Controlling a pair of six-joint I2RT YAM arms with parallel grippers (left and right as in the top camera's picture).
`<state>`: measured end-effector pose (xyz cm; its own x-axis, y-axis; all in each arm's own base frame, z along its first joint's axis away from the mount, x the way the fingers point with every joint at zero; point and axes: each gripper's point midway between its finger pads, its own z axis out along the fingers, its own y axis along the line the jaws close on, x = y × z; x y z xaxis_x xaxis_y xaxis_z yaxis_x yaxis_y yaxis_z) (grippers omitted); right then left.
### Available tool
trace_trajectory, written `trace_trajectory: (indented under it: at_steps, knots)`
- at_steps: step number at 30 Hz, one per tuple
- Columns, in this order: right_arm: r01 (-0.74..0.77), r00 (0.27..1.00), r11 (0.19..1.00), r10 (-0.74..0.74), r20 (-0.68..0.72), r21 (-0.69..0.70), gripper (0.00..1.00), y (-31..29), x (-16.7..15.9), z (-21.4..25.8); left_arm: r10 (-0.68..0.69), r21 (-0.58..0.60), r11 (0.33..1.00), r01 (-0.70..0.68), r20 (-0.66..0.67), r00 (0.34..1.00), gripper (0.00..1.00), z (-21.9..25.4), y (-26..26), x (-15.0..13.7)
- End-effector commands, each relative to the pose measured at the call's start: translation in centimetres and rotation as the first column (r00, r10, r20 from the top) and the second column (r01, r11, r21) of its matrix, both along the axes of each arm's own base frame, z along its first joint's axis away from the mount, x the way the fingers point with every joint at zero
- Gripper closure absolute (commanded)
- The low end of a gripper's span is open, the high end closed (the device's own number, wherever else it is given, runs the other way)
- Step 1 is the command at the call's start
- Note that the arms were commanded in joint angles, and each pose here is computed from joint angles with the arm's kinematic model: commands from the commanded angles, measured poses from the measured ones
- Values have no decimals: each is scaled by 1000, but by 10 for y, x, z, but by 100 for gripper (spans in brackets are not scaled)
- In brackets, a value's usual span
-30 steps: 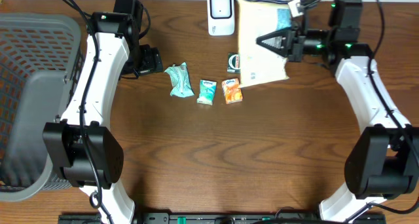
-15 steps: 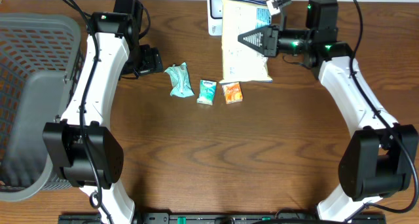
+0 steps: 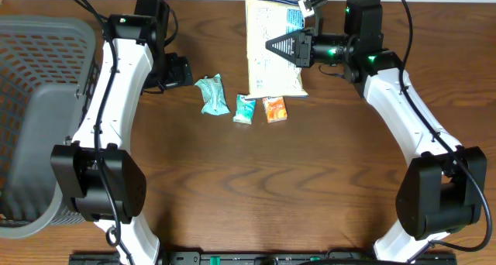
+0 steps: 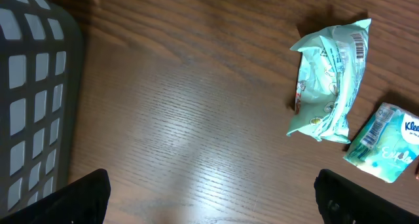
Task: Scan the item barcode
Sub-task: 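Hold the snack bag upright in front of the scanner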
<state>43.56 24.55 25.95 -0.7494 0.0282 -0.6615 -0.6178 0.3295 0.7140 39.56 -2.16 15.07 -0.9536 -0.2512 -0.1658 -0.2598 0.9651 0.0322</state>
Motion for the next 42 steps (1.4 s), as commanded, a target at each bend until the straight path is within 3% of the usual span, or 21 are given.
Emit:
trace_trajectory:
  at_steps: [1, 42]
  knots:
    - [-23, 1000, 1000, 23, 8, 19, 99, 2, -6, 11, -12, 17, 1000, 12, -12, 1000, 2, -2, 4, -3]
    - [-24, 999, 1000, 24, -29, 11, 99, 2, -9, 6, -12, 17, 1000, 12, -12, 1000, 2, -2, 4, -3]
